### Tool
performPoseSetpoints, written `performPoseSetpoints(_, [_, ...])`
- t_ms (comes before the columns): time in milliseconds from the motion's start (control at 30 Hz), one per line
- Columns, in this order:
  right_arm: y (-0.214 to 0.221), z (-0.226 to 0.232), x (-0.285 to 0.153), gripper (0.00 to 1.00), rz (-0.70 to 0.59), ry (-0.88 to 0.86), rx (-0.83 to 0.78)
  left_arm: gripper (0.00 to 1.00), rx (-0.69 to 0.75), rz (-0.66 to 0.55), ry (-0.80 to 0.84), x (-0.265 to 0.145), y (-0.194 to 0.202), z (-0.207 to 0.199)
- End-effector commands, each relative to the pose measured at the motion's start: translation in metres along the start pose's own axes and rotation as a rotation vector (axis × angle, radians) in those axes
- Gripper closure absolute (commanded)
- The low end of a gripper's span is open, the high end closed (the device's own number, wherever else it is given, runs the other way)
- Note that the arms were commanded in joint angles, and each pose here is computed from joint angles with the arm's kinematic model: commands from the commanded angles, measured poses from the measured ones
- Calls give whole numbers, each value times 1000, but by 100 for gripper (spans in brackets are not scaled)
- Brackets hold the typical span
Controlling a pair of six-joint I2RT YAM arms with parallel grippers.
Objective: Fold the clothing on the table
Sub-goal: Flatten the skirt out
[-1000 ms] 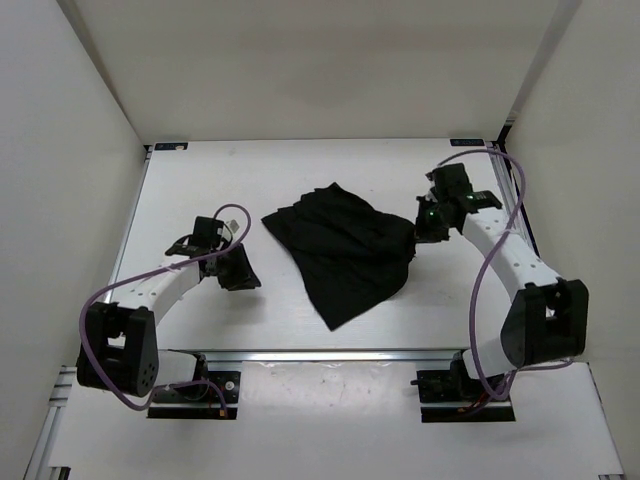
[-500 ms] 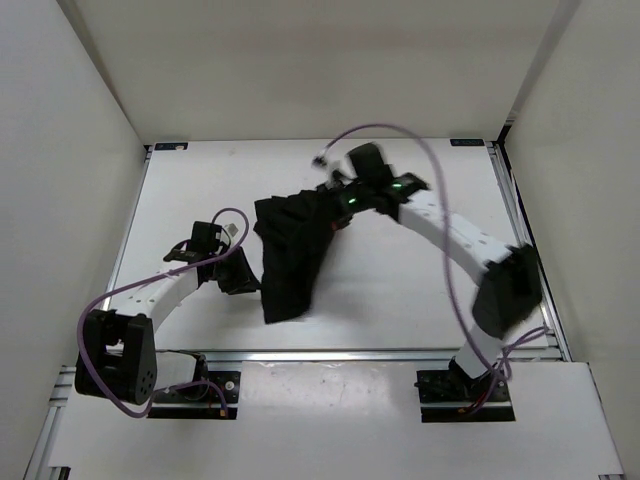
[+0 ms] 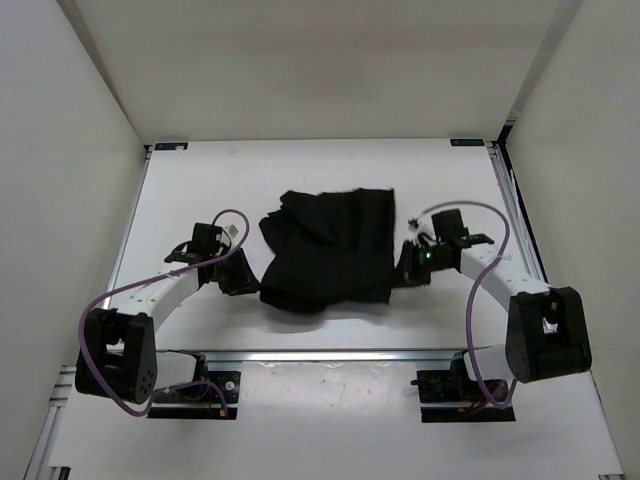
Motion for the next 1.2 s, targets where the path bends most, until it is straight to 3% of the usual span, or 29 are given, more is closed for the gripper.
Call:
performPoseSetpoints(0, [69,-20,-13,100,195,165,97,67,-4,0,23,-2,6,-1])
performPoseSetpoints(233, [81,-46,-31,100,216,264,202,62,-40,46,92,2,21,-11])
performPoseSetpoints(367, [86,-45,-28,100,274,290,175,50,-45,71,142,5,32,-23])
performPoseSetpoints(633, [86,-44,-23,100,327,296,150,50,-66,120,80,7,61,-12])
performPoseSetpoints(867, [76,-40,-20,100,331,285,130,52,-70,-65,-60,0,41,19])
performPoseSetpoints(1167, [79,-41,-24,100,355,299,129,51,-149,92,40,23,83,17])
Point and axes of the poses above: each gripper's point midway between its finger pads, its own x axis out along the fingers, its own z axis along the line the jaws close on, y = z × x, the point moved 1 cm from there along -x, back along the fingers, and after that the axes turned 12 degrees about -x, right-handed, at the moved point
